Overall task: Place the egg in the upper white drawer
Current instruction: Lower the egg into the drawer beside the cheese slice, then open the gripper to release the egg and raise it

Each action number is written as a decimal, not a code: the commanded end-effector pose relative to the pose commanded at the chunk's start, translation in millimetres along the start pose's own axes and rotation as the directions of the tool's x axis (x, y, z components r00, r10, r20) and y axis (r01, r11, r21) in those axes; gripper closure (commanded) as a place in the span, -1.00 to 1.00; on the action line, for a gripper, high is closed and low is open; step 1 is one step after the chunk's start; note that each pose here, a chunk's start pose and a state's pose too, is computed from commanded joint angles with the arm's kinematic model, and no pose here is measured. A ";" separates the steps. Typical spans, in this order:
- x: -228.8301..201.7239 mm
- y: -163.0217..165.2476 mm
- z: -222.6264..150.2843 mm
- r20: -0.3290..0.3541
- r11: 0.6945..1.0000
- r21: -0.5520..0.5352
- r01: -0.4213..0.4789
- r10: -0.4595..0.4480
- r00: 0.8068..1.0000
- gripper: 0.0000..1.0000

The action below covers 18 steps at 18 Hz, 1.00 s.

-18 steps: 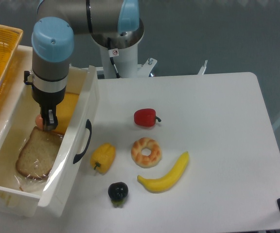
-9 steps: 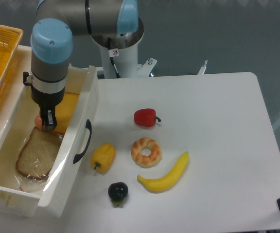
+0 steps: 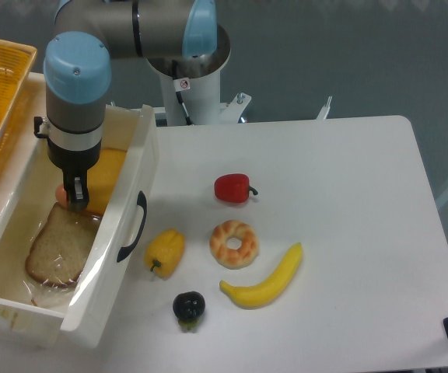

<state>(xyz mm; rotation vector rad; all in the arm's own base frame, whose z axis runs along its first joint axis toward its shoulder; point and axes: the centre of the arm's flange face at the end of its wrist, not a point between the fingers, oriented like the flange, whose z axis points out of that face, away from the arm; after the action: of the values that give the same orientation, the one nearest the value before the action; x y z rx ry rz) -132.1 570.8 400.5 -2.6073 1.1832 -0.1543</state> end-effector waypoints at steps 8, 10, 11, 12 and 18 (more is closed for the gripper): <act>0.8 -1.0 -9.4 0.022 1.000 0.006 -0.004 0.003 1.000 -0.43; 2.1 -0.6 -17.7 0.037 1.000 0.011 0.007 -0.007 0.999 -0.43; 4.6 -1.2 -24.7 0.049 1.000 0.014 0.005 -0.006 0.999 -0.44; 5.9 -0.8 -29.2 0.055 1.000 0.018 0.006 -0.007 0.998 -0.44; 8.3 9.7 -57.4 0.102 0.999 0.030 0.033 -0.036 0.994 -1.00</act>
<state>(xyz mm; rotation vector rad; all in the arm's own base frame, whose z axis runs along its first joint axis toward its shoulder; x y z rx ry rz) -145.5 546.8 452.5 -2.5786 1.0942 -0.0426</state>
